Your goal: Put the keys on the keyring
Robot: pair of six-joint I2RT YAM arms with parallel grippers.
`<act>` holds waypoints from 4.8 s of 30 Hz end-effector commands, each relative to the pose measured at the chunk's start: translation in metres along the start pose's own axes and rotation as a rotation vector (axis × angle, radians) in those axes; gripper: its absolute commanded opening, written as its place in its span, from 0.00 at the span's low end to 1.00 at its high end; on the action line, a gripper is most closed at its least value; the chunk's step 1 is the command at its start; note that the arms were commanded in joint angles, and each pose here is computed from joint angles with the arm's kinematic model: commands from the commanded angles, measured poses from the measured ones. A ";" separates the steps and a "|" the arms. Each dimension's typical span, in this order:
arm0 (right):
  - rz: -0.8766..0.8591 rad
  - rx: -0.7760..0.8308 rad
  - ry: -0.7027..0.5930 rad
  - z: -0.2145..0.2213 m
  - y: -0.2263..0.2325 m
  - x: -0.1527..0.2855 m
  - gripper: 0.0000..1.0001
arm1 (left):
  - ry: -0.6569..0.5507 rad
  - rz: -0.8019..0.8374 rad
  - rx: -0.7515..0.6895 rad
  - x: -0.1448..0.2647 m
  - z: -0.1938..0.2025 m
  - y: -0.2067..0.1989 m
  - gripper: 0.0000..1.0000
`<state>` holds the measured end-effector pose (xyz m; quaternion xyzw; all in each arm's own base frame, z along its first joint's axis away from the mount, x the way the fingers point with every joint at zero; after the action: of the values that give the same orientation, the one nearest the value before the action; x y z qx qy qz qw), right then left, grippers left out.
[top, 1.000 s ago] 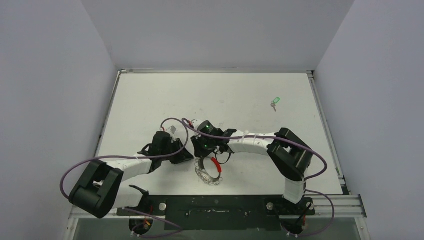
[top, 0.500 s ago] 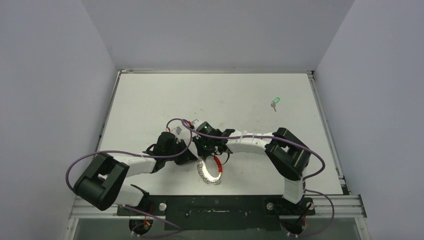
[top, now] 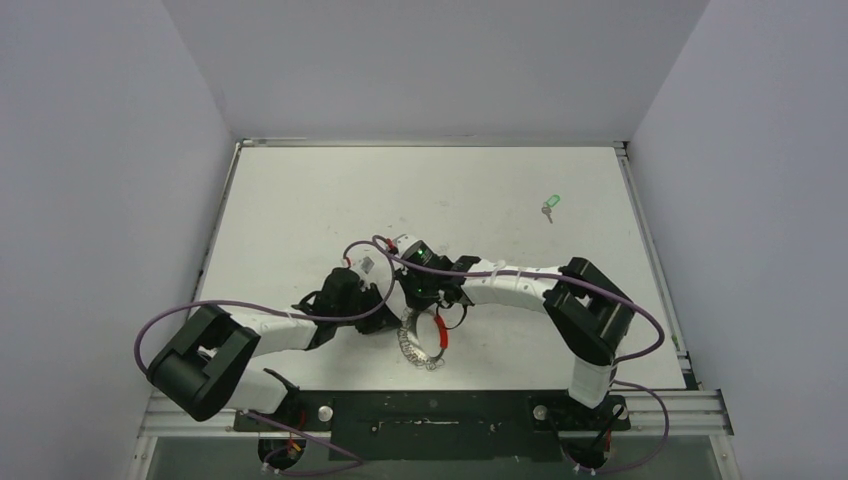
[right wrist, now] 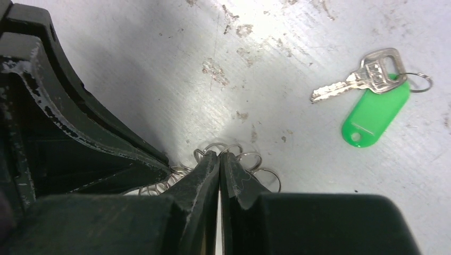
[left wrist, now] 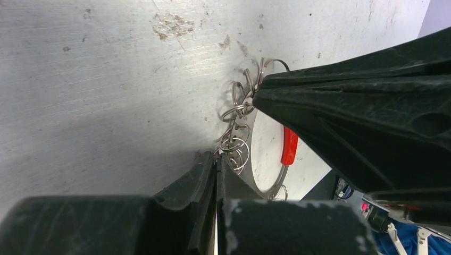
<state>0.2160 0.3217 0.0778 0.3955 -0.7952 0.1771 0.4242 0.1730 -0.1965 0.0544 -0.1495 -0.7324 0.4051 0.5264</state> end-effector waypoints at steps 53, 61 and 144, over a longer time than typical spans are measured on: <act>-0.143 -0.112 -0.078 0.058 0.006 0.011 0.13 | -0.044 0.058 -0.242 -0.006 -0.013 -0.045 0.10; -0.133 -0.131 -0.048 0.065 0.005 0.002 0.09 | -0.008 -0.028 -0.285 -0.007 0.006 -0.029 0.07; -0.098 -0.024 -0.220 0.013 -0.001 0.038 0.33 | -0.329 0.023 -0.316 0.064 -0.001 -0.020 0.48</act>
<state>0.1923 0.2901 0.0860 0.4311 -0.8158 0.1005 0.3722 0.1529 -0.1757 0.1194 -0.2096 -0.8578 0.2926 0.3669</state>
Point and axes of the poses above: each gripper's point midway between its finger pads, its own x axis back along the fingers, its own y axis along the line the jaws close on, z = x × y, the point moved 6 cm from there along x, back along the fingers, and after that the axes turned 13 degrees about x, right-handed, at the moved point
